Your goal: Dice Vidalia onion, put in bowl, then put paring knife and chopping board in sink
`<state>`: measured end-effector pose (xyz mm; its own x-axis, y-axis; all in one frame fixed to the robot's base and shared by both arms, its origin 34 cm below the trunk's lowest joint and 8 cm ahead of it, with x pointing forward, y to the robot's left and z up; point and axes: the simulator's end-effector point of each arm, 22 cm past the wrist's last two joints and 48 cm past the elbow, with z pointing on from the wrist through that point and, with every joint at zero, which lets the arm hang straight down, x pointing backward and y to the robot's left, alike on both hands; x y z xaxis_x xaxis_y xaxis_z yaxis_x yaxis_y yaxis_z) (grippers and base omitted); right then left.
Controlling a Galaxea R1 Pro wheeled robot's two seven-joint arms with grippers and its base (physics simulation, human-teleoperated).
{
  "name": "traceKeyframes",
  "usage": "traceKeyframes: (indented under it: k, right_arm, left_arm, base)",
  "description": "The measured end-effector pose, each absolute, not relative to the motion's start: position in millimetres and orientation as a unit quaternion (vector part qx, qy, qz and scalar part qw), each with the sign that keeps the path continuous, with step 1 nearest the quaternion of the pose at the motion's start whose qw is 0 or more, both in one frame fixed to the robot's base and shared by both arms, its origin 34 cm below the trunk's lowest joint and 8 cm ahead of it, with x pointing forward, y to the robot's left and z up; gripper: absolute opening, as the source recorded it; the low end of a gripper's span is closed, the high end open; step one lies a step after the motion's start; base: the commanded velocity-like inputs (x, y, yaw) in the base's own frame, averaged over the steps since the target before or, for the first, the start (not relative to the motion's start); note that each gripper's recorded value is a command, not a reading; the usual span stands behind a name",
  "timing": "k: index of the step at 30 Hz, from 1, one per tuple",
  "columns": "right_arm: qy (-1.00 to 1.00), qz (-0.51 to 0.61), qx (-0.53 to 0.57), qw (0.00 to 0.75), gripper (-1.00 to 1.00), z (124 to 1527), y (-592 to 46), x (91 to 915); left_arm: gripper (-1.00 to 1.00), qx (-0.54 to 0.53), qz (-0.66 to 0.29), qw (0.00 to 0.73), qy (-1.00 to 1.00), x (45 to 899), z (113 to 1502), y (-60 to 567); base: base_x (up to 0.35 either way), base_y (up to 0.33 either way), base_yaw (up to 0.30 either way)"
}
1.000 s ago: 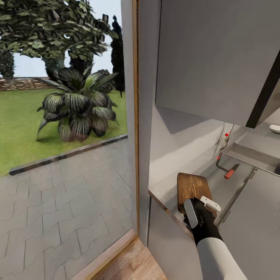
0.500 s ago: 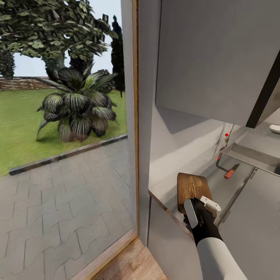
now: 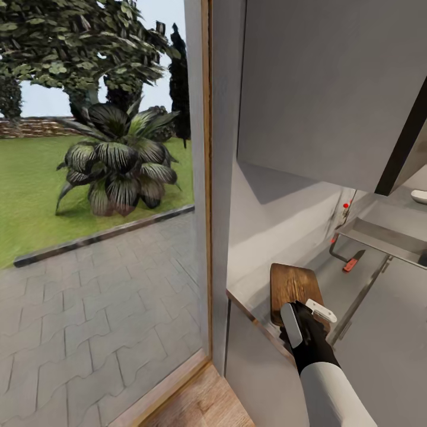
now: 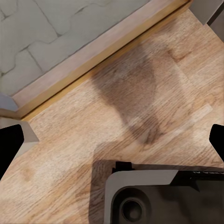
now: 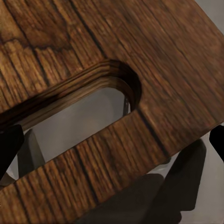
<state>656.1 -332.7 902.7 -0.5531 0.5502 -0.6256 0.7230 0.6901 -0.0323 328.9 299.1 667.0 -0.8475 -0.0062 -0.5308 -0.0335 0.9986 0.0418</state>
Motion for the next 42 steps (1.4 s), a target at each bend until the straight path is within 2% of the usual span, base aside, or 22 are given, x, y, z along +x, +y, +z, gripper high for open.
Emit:
traceKeyframes:
  k: [15,16,38,42]
  right_arm:
    - [0.869,-0.144,0.367,0.299,1.00,902.7,-332.6,656.1]
    - [0.869,-0.144,0.367,0.299,-1.00,902.7,-332.6,656.1]
    - [0.871,-0.149,0.363,0.296,-1.00,902.0,-333.5,654.1]
    - [0.867,-0.138,0.371,0.302,-1.00,902.9,-330.4,658.5]
  left_arm:
    - [1.00,-0.010,0.025,0.276,0.961,328.9,667.0,299.1]
    - [1.00,-0.010,0.025,0.276,0.961,328.9,667.0,299.0]
    - [1.00,-0.010,0.025,0.272,0.962,324.9,665.3,298.7]
    - [1.00,-0.009,0.024,0.270,0.963,323.8,664.2,298.3]
  base:
    - [0.000,0.000,0.000]
    - [0.000,0.000,0.000]
    - [0.000,0.000,0.000]
    - [-0.274,-0.181,0.000]
